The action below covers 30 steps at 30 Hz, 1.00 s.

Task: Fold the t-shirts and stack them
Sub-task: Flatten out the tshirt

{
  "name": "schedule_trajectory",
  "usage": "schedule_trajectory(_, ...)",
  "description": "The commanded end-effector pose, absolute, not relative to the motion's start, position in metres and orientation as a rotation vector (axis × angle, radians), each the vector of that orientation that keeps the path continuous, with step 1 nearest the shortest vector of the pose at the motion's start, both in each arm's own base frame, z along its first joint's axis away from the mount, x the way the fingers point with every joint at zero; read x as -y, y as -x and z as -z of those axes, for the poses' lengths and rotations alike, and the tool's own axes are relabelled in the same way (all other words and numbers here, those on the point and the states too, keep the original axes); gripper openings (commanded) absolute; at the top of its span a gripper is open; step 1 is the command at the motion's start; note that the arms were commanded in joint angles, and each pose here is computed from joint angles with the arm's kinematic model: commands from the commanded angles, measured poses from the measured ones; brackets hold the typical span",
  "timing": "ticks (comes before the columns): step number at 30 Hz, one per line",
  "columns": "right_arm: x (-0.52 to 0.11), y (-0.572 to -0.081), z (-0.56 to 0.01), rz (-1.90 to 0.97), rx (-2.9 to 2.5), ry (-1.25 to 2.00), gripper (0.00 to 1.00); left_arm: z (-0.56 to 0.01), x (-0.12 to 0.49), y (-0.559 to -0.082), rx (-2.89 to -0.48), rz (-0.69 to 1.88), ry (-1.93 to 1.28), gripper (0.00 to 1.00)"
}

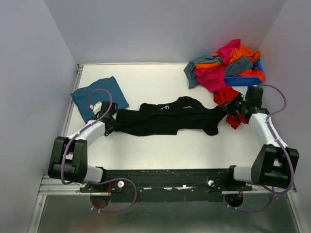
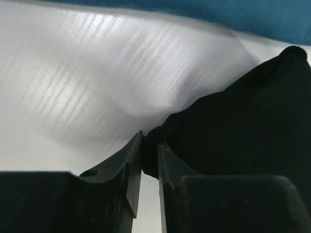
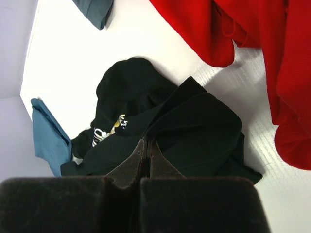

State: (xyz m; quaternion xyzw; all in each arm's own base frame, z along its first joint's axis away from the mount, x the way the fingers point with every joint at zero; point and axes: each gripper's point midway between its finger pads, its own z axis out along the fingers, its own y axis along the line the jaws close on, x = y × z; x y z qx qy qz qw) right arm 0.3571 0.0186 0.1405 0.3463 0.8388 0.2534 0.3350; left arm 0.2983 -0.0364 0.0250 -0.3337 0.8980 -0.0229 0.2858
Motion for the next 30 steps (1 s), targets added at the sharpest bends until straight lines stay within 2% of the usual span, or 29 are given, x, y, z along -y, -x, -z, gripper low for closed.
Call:
schedule_trajectory(1,-0.023,-0.357,-0.139,-0.678,-2.193,-0.878,0.01,-0.05,0.018,-0.308,-2.304,-0.028,0.902,0.31)
schedule_trajectory(6,-0.022,-0.358,-0.138,-0.675,-2.196,-0.879,0.01,-0.066,0.013,-0.31,-2.271,-0.047,0.876,0.33)
schedule_trajectory(7,-0.022,-0.358,-0.138,-0.675,-2.195,-0.878,0.01,-0.068,0.013,-0.31,-2.269,-0.045,0.868,0.29)
schedule_trajectory(10,-0.022,-0.358,-0.139,-0.675,-2.194,-0.876,0.01,-0.07,0.017,-0.312,-2.279,-0.018,0.841,0.02)
schedule_trajectory(11,-0.022,-0.358,-0.138,-0.673,-2.196,-0.878,0.01,-0.07,0.019,-0.314,-2.281,-0.005,0.832,0.0)
schedule_trajectory(19,-0.02,-0.358,-0.138,-0.662,-2.195,-0.876,0.01,-0.076,0.023,-0.313,-2.28,0.031,0.822,0.0)
schedule_trajectory(27,-0.021,-0.359,-0.137,-0.664,-2.201,-0.876,0.01,-0.063,0.038,-0.31,-2.319,0.126,0.822,0.3)
schedule_trajectory(30,-0.02,-0.358,-0.136,-0.663,-2.203,-0.879,0.01,-0.054,0.04,-0.31,-2.342,0.128,0.826,0.37)
